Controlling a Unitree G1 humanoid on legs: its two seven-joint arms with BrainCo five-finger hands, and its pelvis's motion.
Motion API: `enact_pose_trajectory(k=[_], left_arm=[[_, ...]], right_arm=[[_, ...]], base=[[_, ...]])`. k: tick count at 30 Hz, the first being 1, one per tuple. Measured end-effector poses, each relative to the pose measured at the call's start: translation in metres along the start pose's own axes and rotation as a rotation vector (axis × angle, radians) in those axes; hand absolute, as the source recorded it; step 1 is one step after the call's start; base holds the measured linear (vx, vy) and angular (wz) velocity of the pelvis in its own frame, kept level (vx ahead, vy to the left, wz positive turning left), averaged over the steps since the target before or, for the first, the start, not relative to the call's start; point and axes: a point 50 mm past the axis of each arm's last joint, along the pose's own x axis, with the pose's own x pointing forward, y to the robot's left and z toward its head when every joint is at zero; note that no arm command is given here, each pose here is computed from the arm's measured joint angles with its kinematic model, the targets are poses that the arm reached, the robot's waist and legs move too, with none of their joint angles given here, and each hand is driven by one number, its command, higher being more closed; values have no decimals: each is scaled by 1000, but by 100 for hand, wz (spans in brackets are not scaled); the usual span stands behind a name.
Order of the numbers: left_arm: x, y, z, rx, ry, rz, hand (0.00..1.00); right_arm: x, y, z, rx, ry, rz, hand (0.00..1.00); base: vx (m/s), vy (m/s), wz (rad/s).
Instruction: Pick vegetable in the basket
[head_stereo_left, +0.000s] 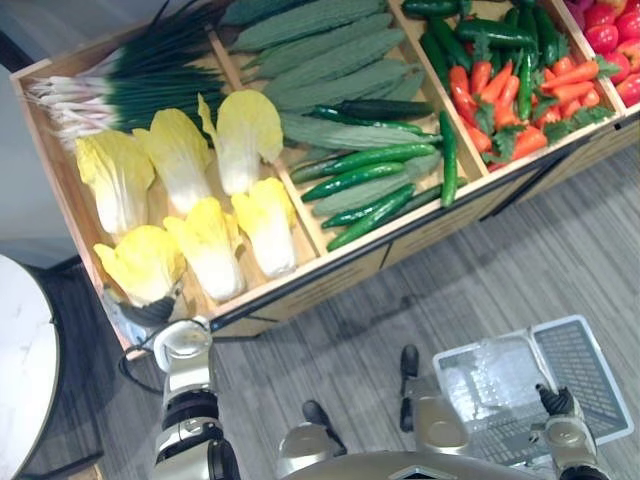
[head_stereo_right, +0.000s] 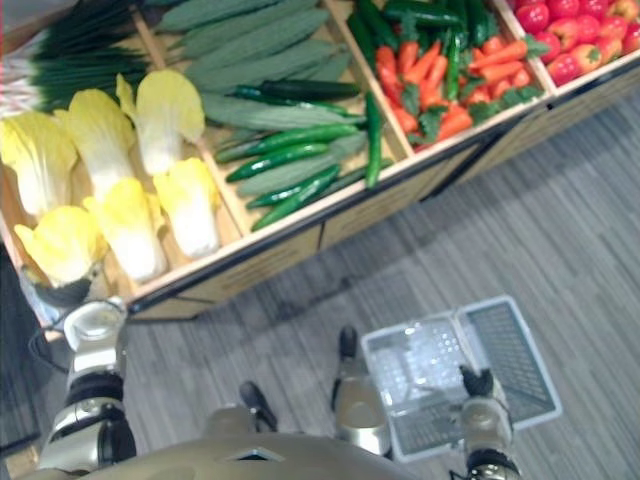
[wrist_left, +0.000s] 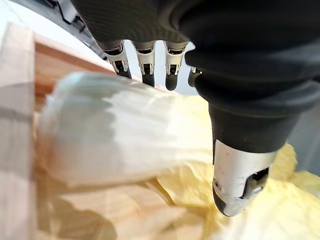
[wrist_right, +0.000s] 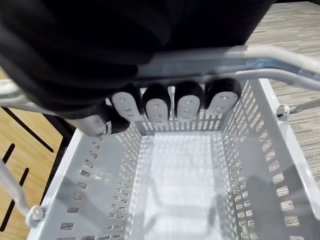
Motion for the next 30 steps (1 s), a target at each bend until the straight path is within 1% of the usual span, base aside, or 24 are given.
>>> enact_pose_trajectory(k=[7,16,30], left_arm=[[-4,-4,3,-11,-9,-14,0],[-4,-2,0,-7,-4,-15,0],[3,9,-19,-24,98,71,0]], right_arm=[[0,0,-1,-1,1,1,100],[0,0,1,-5,-6,3,100],[-1,2,3,-19,-21,11,100]], base=[[-11,-17,-1],[-51,-54,-1],[-19,-31,-3]])
